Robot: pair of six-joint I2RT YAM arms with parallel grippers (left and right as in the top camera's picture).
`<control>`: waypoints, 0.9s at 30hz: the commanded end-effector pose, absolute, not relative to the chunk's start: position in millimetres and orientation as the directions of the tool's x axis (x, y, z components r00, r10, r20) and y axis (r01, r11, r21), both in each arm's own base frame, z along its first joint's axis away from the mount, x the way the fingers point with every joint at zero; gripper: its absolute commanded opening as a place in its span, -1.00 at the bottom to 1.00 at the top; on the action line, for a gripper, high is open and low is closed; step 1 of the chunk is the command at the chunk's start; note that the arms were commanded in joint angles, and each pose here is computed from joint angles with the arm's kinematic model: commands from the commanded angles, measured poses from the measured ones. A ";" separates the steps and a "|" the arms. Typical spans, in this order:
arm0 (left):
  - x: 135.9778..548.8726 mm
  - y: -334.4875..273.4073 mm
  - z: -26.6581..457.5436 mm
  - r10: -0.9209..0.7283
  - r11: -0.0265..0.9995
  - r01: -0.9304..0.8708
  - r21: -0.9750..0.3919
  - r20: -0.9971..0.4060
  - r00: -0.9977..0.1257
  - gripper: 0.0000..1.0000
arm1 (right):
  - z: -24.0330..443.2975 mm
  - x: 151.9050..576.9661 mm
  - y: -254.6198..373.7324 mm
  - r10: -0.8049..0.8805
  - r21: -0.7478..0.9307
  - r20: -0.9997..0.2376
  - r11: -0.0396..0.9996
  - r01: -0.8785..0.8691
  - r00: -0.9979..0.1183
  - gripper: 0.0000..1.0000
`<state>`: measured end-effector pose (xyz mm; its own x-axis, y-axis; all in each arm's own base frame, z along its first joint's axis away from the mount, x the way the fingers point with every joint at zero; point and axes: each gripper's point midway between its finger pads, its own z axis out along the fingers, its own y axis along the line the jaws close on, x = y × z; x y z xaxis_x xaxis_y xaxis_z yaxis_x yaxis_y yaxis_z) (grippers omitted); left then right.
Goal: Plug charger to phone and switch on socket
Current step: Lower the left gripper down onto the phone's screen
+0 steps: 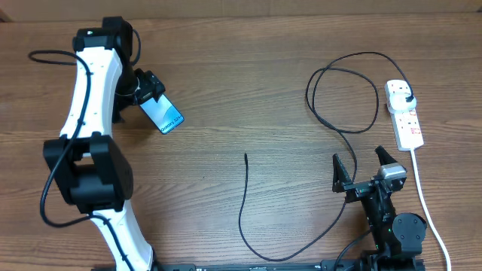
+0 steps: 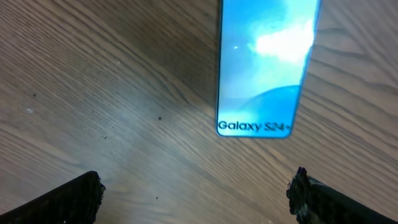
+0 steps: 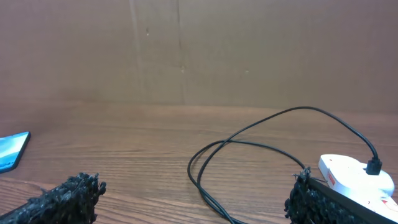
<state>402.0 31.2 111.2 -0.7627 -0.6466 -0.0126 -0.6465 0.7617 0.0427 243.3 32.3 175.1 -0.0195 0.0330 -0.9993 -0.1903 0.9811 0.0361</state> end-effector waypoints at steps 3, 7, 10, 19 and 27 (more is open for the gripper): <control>409.7 33.8 84.3 -0.668 0.741 -0.665 0.088 0.009 -0.744 0.99 | 173.1 243.7 30.2 0.038 0.041 -0.999 0.983 -0.180 -0.017 1.00; 414.1 31.6 69.2 -0.664 0.745 -0.660 0.097 0.021 -0.747 0.99 | 173.1 243.7 30.2 0.038 0.041 -0.999 0.983 -0.180 -0.017 1.00; 419.1 30.8 65.8 -0.664 0.746 -0.660 0.088 0.010 -0.748 0.99 | 173.2 243.7 30.2 0.038 0.041 -0.999 0.983 -0.180 -0.016 1.00; 427.3 30.4 65.1 -0.674 0.736 -0.674 0.068 -0.017 -0.738 0.99 | 173.1 243.7 30.2 0.038 0.041 -0.999 0.983 -0.180 -0.017 1.00; 445.5 25.6 64.9 -0.674 0.738 -0.675 -0.001 -0.055 -0.737 0.99 | 173.1 243.7 30.2 0.038 0.041 -0.999 0.983 -0.180 -0.017 1.00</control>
